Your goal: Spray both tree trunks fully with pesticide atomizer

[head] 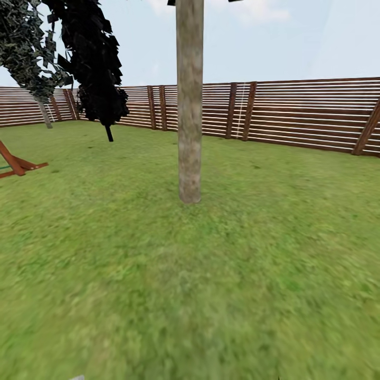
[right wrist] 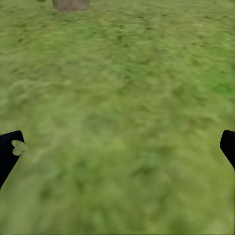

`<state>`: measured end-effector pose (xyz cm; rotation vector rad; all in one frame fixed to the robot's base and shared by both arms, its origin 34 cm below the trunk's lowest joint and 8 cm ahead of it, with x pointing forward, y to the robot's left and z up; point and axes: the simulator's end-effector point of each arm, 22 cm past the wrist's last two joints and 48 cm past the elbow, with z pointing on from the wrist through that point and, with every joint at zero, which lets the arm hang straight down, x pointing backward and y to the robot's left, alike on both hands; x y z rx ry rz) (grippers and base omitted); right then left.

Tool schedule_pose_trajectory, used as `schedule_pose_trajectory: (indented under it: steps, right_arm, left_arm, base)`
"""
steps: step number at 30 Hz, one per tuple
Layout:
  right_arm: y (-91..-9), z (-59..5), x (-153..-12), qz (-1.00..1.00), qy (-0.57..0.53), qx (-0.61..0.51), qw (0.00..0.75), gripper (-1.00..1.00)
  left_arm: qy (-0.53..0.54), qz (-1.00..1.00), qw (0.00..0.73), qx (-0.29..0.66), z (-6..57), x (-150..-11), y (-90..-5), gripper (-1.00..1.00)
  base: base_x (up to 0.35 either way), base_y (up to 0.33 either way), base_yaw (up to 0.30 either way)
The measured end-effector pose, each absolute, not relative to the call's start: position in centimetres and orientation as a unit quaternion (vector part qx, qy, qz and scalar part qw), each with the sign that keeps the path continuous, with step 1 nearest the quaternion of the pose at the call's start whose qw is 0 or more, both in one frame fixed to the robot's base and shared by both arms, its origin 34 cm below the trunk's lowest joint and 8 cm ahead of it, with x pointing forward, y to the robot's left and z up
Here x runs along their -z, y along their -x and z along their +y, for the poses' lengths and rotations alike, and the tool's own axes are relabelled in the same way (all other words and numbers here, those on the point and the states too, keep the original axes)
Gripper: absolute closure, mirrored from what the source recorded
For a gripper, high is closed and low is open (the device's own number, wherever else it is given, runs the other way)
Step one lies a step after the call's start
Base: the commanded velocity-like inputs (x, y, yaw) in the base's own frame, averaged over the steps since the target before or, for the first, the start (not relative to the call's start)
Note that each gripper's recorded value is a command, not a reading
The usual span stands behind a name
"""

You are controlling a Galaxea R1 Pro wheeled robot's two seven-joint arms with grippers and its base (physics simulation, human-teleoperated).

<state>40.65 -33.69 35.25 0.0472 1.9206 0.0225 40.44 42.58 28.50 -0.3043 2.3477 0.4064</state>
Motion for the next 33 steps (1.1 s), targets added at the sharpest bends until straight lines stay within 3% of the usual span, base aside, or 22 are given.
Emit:
schedule_pose_trajectory:
  steps: [33]
  right_arm:
    - [-40.65, -33.69, -35.25, 0.819, -0.020, -0.010, 0.573, -1.00]
  left_arm:
    - [0.118, 0.911, 0.361, -0.158, 42.58, -28.50, -40.45, 1.00]
  base:
    - [0.338, 0.000, 0.000]
